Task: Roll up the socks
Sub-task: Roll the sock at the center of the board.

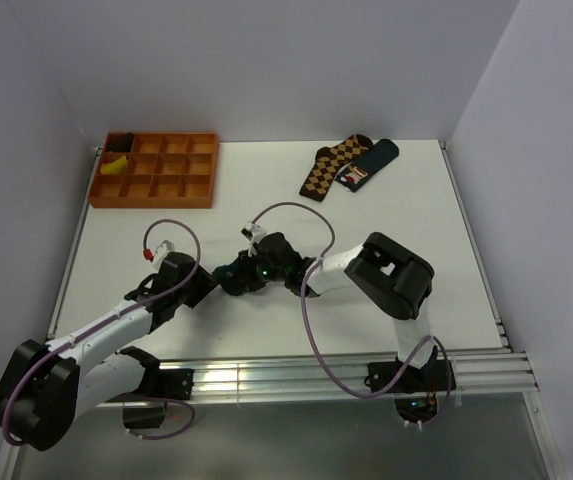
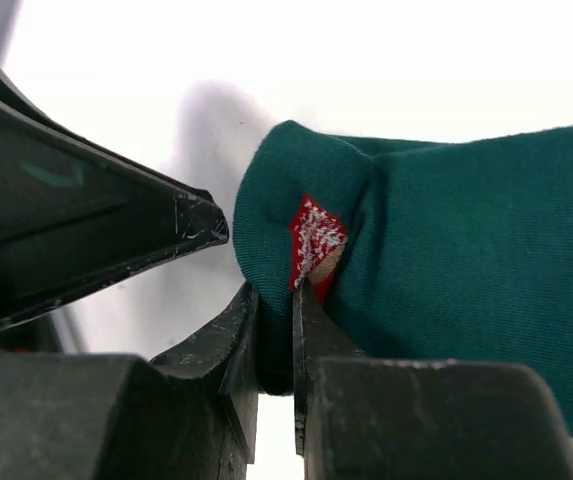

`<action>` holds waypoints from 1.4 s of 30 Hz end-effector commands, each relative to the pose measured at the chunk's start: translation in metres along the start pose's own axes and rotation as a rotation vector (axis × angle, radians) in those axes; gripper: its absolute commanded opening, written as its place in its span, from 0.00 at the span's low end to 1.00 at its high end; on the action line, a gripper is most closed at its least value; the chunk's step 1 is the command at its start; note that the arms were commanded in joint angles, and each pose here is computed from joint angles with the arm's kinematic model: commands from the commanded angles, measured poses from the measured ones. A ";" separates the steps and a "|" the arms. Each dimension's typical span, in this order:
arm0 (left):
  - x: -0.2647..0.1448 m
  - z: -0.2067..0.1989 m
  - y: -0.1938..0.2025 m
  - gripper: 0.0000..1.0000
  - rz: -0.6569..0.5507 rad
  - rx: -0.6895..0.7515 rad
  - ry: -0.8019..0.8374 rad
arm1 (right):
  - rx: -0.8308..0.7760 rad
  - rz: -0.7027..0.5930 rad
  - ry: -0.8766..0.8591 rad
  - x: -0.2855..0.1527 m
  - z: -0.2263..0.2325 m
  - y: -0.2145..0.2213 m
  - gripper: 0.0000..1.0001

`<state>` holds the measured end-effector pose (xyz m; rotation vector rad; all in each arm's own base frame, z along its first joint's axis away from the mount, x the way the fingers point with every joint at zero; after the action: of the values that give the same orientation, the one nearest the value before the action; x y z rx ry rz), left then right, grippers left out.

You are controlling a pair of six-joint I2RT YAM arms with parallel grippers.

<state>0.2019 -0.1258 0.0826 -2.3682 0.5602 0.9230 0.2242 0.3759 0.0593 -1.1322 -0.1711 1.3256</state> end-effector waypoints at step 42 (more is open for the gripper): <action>0.011 -0.019 0.008 0.61 0.009 -0.205 0.344 | 0.597 0.241 -0.092 -0.013 -0.049 0.078 0.00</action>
<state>0.2054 -0.1395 0.0744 -2.6965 0.6126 0.6696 0.2297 0.3525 0.0422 -0.5625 -0.0127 1.4479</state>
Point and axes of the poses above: each gripper's point midway between its finger pads, its own x axis out along the fingers, its own z axis along the line the jaws close on, y = z × x, the point moved 6 cm from there along -x, back along the fingers, and after that the axes turned 7 degrees about -x, right-handed, at the moved point
